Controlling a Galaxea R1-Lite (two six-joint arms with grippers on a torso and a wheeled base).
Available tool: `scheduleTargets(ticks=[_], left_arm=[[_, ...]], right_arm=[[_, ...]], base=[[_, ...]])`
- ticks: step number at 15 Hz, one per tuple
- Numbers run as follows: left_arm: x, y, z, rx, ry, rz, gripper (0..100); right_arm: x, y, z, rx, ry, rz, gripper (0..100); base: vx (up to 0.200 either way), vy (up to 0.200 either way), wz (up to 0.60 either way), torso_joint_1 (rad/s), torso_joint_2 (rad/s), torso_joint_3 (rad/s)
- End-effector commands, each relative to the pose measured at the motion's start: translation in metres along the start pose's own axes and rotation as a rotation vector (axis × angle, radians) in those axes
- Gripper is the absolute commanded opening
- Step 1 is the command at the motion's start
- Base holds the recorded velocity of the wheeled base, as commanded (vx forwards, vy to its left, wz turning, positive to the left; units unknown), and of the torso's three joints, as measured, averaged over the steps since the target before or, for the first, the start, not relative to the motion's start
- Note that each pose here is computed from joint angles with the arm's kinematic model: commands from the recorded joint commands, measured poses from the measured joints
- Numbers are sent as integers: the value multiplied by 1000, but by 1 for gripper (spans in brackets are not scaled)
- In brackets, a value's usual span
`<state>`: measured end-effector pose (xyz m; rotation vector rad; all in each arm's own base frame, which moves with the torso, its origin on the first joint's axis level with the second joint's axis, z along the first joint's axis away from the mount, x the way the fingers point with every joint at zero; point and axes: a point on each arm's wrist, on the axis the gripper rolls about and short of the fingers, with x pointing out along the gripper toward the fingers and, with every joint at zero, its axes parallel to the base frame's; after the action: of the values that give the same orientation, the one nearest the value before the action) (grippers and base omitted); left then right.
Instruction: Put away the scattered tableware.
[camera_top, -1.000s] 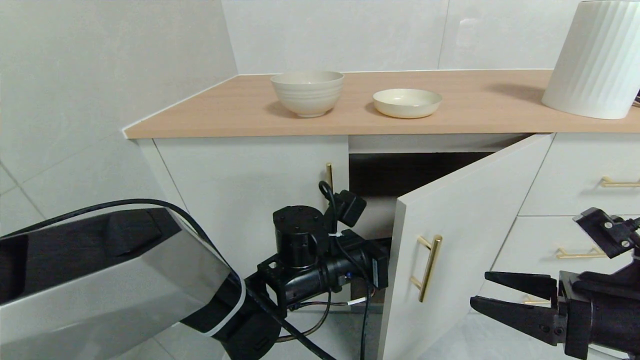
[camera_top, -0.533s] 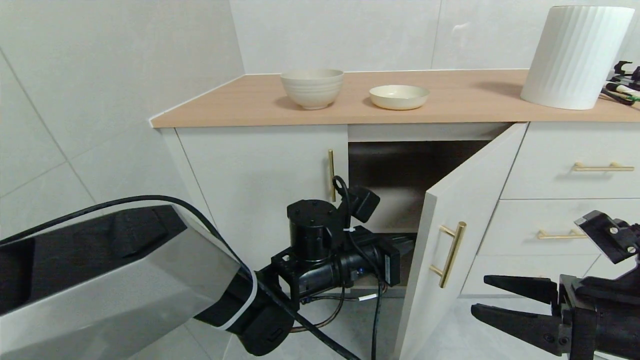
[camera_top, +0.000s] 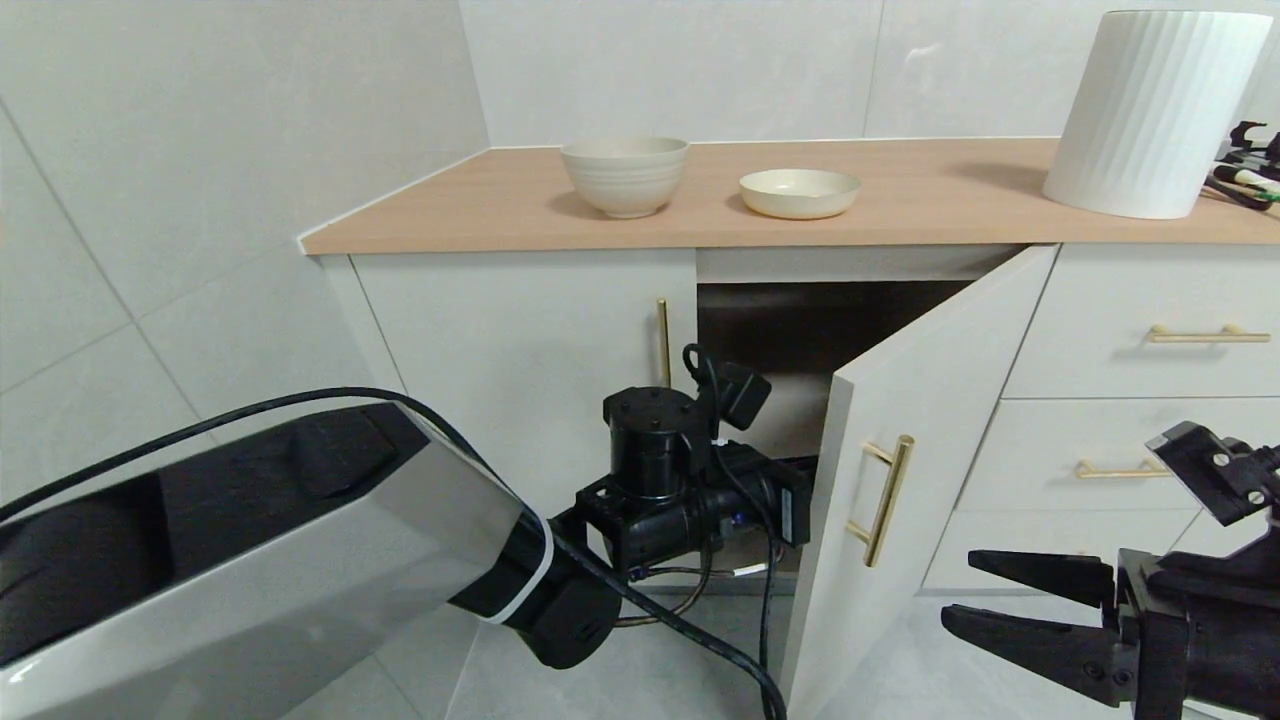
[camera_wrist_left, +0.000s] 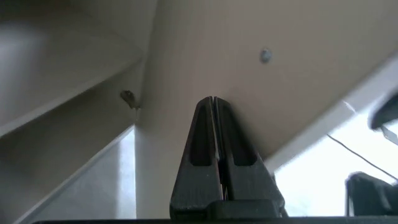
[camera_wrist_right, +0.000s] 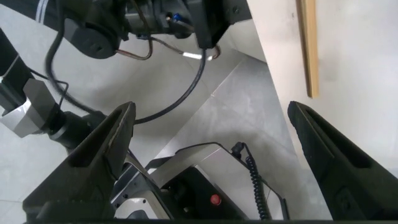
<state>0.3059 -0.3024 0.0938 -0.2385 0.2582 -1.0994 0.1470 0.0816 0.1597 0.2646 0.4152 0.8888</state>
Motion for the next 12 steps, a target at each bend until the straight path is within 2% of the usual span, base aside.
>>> scheduleTargets(ticks=[1,4,6,9,12], left_arm=[[1,-1,1,1,-4,-3,0],[1,-2,5,1,-4,-3,0],[3,-1,5,-7,17,2,0],[7,0,8,-11,27,3,0],[9,2,10,-7,15,8,0]], right_arm=[[0,0,0,0,2,0,100],[1,1,0,-1,5,7,100],[1,1,-1,2,7,6,100],[1,0,-1,2,7,5,100],[1,1,-1,1,5,5,100]], base=[[0,0,0,0,0,0],[0,0,0,0,0,0],[0,0,0,0,0,0],[-200,0,0,7,4,4],[0,0,0,0,0,0]])
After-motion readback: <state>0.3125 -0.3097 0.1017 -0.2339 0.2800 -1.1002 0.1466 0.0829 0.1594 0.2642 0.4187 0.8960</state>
